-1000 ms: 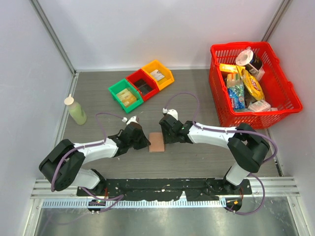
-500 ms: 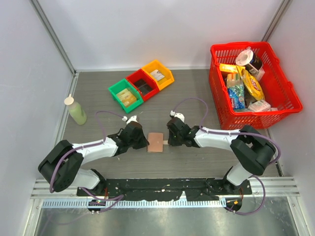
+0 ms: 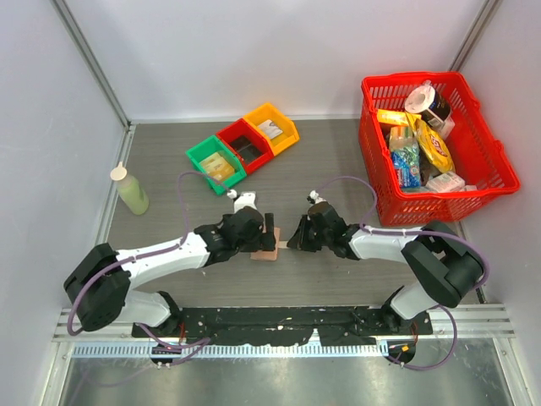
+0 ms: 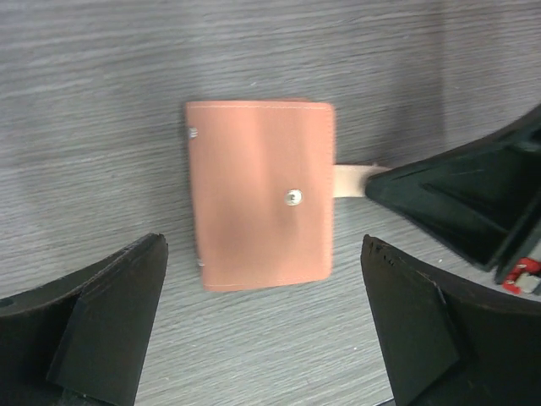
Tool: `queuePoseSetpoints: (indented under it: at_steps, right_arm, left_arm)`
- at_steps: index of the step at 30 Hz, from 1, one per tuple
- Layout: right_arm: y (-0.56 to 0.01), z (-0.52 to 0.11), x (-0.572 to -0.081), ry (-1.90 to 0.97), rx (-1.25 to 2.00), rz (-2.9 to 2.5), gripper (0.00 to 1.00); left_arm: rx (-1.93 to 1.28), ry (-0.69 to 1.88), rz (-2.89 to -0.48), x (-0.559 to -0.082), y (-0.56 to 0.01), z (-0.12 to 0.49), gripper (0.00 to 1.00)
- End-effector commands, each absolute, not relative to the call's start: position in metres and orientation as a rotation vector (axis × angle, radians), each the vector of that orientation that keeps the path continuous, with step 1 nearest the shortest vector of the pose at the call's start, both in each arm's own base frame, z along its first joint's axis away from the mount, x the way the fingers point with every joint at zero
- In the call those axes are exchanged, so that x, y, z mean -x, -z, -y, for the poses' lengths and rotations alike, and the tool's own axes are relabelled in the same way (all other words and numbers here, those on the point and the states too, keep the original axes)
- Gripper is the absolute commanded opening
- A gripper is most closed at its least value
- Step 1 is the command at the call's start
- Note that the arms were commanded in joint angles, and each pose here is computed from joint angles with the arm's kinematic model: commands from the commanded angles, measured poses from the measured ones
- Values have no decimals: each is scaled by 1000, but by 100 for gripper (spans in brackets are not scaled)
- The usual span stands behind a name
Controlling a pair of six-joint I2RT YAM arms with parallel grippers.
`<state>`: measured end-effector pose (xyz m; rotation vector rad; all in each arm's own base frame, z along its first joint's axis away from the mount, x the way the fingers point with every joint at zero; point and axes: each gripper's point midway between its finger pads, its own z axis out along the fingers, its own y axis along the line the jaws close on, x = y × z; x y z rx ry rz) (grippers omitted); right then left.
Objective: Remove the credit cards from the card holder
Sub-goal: Open the card holder at the center of the board.
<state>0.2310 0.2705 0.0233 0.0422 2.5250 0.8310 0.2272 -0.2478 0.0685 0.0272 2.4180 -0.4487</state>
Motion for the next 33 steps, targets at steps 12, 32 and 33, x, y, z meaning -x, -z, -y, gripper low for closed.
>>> queuePoseSetpoints:
  at_steps: [12, 32, 33]
  right_arm:
    - [-42, -286, -232, -983, -43, -2438, 1]
    - [-31, -279, -228, -955, -50, -2463, 1]
    - [-31, -279, -228, -954, -47, -2462, 1]
  left_arm:
    - [-365, -10, -2377, -234, -72, 269, 100]
    - [-506, -234, -2326, -234, -65, 269, 62]
    - [-502, -228, -2321, -235, -67, 269, 56]
